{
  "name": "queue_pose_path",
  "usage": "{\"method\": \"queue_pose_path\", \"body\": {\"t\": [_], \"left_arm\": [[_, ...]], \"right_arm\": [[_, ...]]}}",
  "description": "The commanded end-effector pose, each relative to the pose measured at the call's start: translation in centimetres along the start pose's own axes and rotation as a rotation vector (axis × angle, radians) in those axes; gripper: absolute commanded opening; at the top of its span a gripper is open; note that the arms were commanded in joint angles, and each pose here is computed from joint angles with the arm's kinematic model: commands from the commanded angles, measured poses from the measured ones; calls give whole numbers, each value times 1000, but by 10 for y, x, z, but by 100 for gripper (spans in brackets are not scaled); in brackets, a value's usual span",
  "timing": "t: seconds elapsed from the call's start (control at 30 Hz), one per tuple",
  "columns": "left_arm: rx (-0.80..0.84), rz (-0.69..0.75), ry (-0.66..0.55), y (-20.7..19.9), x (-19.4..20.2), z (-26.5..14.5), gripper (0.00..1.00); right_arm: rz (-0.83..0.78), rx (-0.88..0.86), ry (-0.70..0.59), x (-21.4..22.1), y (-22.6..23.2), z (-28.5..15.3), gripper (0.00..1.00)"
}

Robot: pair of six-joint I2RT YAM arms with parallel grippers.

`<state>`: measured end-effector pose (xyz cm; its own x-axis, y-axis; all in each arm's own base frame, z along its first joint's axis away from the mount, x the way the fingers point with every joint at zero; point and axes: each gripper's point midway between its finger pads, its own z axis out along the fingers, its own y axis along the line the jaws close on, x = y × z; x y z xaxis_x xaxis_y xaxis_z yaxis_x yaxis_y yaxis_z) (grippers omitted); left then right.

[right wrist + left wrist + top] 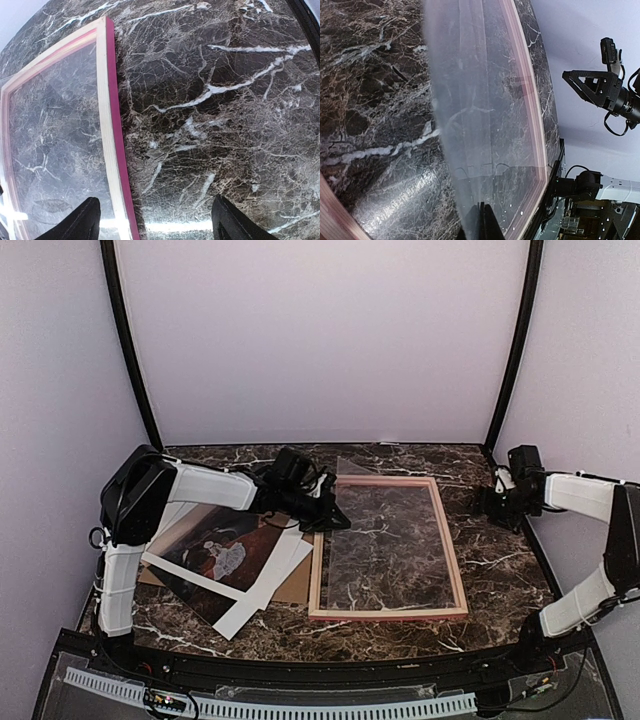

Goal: Put the photo into the frame
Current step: Place the glass panel in the frame body.

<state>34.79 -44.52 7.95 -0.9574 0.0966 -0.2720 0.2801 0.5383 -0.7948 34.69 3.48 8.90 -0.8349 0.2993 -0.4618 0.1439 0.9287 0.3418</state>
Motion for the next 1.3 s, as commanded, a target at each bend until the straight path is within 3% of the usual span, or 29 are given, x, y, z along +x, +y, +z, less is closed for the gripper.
{"method": "queue_pose_path", "body": {"t": [0.0, 1.27], "left_arm": [[-8, 43, -26, -8, -12, -7, 0], [-7, 58, 33, -10, -28, -11, 0]], "right_arm": [[-48, -35, -4, -1, 14, 6, 77], [-108, -78, 67, 24, 31, 23, 77]]}}
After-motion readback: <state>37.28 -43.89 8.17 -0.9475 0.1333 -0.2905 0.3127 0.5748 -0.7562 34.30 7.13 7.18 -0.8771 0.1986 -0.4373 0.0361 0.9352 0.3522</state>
